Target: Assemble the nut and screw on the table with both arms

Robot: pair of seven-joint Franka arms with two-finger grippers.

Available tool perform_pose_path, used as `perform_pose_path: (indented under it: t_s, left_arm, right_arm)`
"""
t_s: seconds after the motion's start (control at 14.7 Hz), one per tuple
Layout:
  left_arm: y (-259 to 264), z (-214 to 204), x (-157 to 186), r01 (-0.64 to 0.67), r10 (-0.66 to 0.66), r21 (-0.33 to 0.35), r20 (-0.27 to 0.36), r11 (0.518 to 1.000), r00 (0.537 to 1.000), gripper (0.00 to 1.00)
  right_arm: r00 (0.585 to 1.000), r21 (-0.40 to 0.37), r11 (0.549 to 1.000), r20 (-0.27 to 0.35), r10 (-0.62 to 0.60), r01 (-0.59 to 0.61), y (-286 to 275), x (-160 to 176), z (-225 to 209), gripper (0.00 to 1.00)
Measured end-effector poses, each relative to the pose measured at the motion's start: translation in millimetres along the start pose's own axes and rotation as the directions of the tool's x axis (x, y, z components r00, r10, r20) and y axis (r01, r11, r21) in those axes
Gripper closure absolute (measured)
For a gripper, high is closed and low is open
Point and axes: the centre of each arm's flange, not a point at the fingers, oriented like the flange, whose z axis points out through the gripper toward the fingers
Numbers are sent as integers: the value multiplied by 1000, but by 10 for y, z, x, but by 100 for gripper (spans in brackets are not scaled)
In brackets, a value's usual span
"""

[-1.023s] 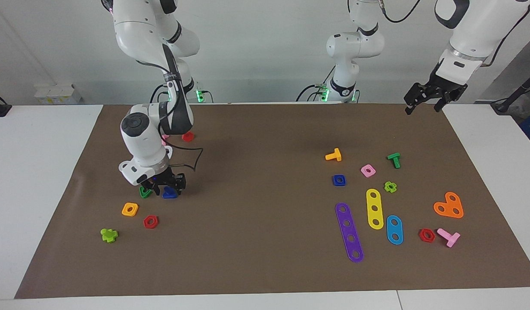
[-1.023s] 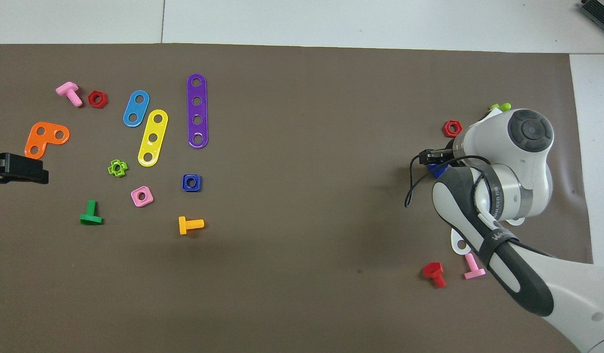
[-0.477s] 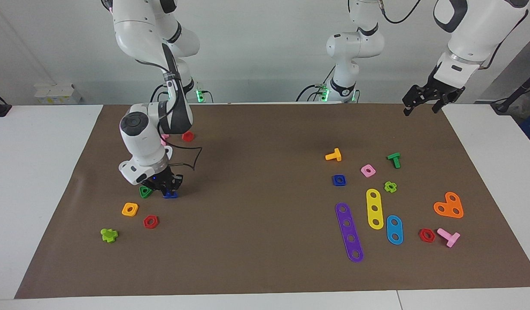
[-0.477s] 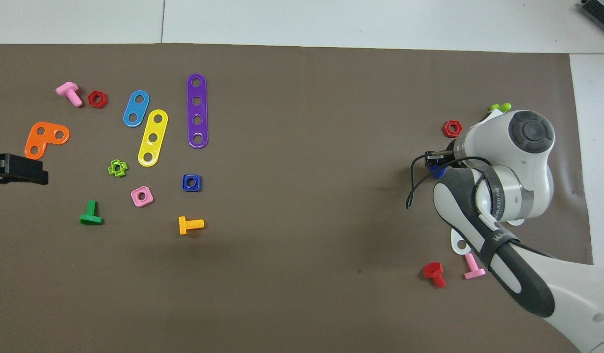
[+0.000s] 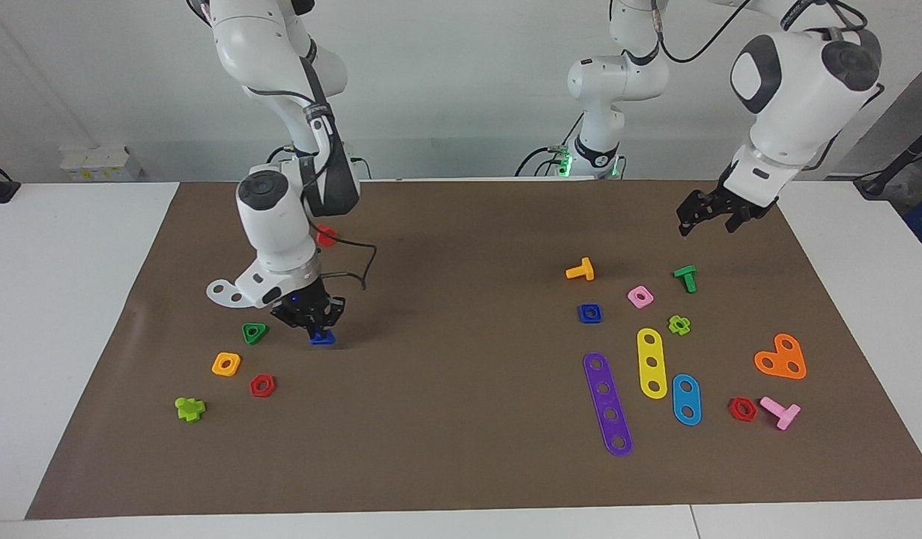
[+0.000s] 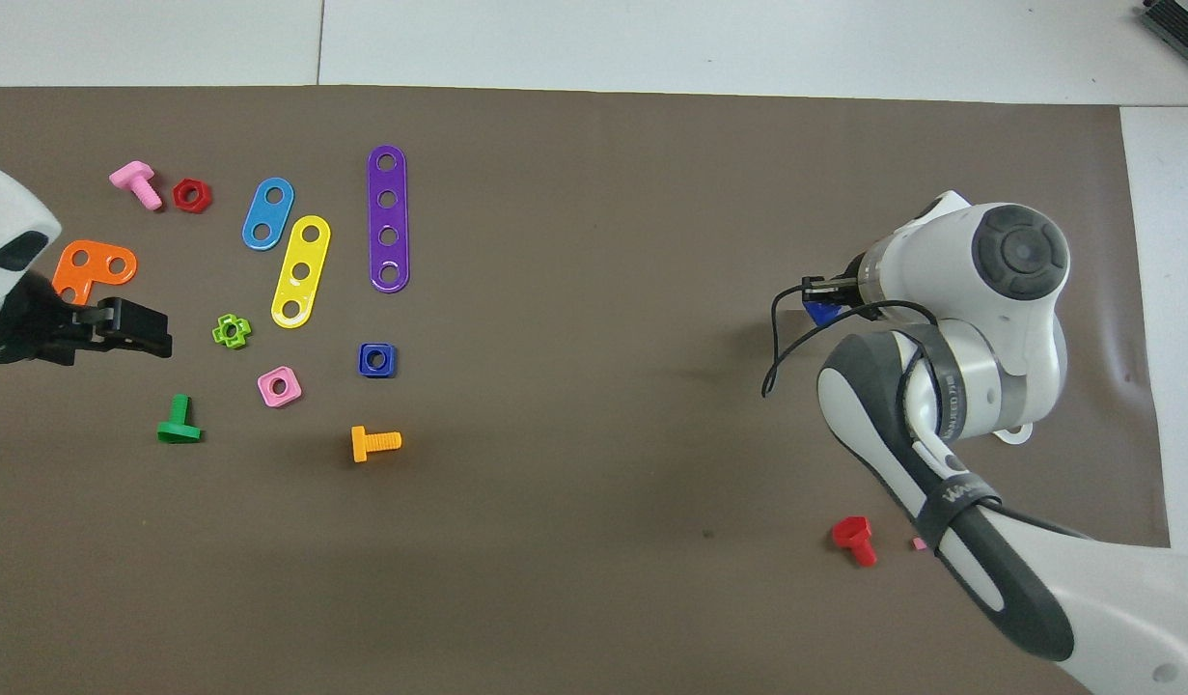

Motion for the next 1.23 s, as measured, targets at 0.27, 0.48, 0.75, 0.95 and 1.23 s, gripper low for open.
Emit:
perform_pose_path:
  t_s: [0.27, 0.48, 0.75, 0.95, 1.23]
  left_arm:
    - [486, 576, 280, 17, -17, -3, -71, 1000, 997, 4]
    - [777, 756, 273, 36, -37, -10, -101, 999, 994, 5]
    - [931, 846, 292, 42, -44, -15, -117, 999, 992, 7]
    - [1101, 1255, 353, 25, -25, -8, -94, 1000, 995, 9]
    - [1302, 1733, 374, 5, -5, -4, -89, 1000, 996, 12]
  right_arm:
    - [994, 29, 994, -6, 105, -105, -843, -243, -90, 81]
    - [988, 47, 987, -6, 154, -153, -1295, -416, -143, 81]
    - [980, 45, 979, 22, 200, -200, -1786, -686, -18, 81]
    - [972, 53, 971, 27, 233, -234, -2141, -816, 6, 81]
    - [971, 35, 971, 42, 235, -237, -2587, -1105, 176, 81]
